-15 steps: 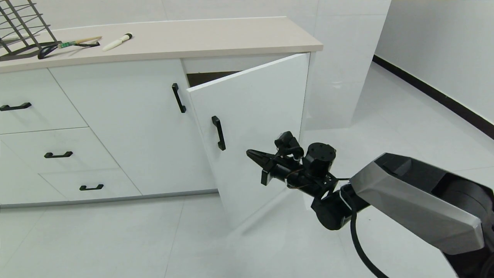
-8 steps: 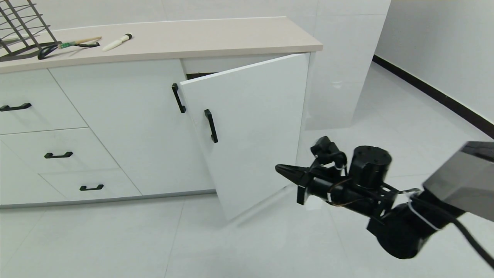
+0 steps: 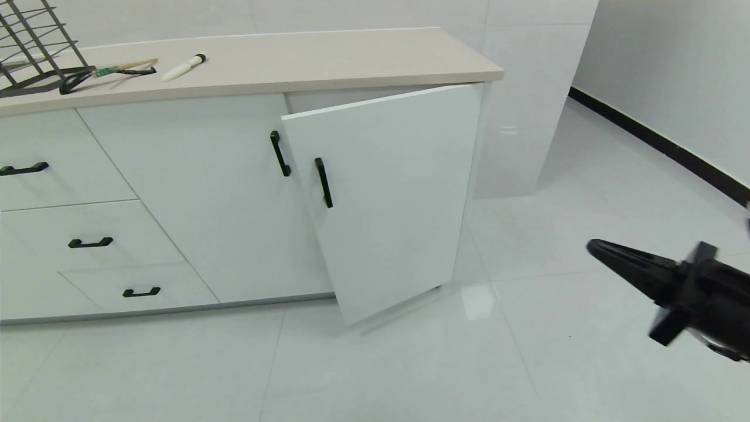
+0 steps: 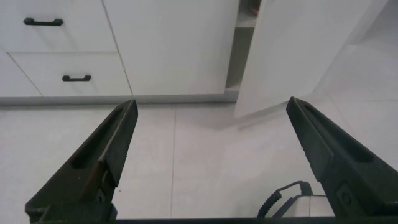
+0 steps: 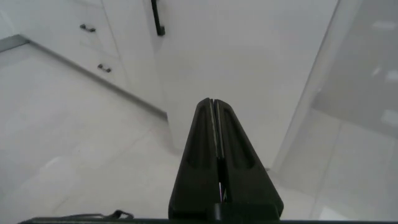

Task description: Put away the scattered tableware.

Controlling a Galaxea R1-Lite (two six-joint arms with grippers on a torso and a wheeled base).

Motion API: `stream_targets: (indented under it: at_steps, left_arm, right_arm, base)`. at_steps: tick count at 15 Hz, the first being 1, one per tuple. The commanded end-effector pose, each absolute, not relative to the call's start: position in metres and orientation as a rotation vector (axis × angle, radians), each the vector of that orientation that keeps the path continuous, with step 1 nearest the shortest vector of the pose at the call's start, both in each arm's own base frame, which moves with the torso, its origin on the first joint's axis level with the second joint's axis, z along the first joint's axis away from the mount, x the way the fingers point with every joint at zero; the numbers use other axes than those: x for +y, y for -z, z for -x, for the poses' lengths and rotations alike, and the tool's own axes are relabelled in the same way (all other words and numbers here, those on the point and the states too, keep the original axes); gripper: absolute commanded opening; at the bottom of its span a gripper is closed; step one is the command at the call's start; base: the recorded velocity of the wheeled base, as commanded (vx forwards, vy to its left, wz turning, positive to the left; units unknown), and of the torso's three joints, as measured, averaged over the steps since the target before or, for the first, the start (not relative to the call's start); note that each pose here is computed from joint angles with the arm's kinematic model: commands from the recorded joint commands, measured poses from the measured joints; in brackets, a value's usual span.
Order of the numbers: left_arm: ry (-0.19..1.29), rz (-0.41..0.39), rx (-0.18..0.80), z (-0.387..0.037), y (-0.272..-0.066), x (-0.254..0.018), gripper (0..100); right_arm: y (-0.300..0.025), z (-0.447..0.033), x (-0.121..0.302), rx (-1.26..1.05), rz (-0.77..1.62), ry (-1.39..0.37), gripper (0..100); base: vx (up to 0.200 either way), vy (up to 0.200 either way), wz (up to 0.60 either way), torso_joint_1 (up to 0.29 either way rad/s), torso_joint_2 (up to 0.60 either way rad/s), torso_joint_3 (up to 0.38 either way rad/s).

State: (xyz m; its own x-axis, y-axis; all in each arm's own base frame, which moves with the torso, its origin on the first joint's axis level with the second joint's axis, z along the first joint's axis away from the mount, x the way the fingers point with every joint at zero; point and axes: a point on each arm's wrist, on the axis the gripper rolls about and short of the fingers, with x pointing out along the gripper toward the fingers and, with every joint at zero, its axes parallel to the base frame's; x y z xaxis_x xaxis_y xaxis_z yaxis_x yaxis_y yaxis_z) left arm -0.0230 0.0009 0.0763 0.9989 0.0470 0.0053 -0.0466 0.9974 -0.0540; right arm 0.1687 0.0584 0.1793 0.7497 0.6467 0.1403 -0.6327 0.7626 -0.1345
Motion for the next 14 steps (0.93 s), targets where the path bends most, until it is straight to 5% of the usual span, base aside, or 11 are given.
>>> stream_targets:
  at_steps: [1,7,14]
  left_arm:
    - [-0.049,0.054,-0.007,0.023,-0.076,0.001,100]
    - [-0.049,0.054,-0.007,0.023,-0.076,0.001,100]
    - [-0.049,0.052,-0.007,0.023,-0.076,0.001,100]
  right_arm:
    - [-0.177,-0.069,0.014,-0.358,0.152,-0.49,0]
    - [-0.146,0.019,0.01,-0.345,0.157,-0.433,0]
    - [-0.105,0.019,0.008,-0.193,0.073,-0.264,0]
  base:
    - [0.0,0.0,0.0,0.0,0.0,0.0]
    - [0.0,0.0,0.0,0.0,0.0,0.0]
    - [0.0,0.0,0.0,0.0,0.0,0.0]
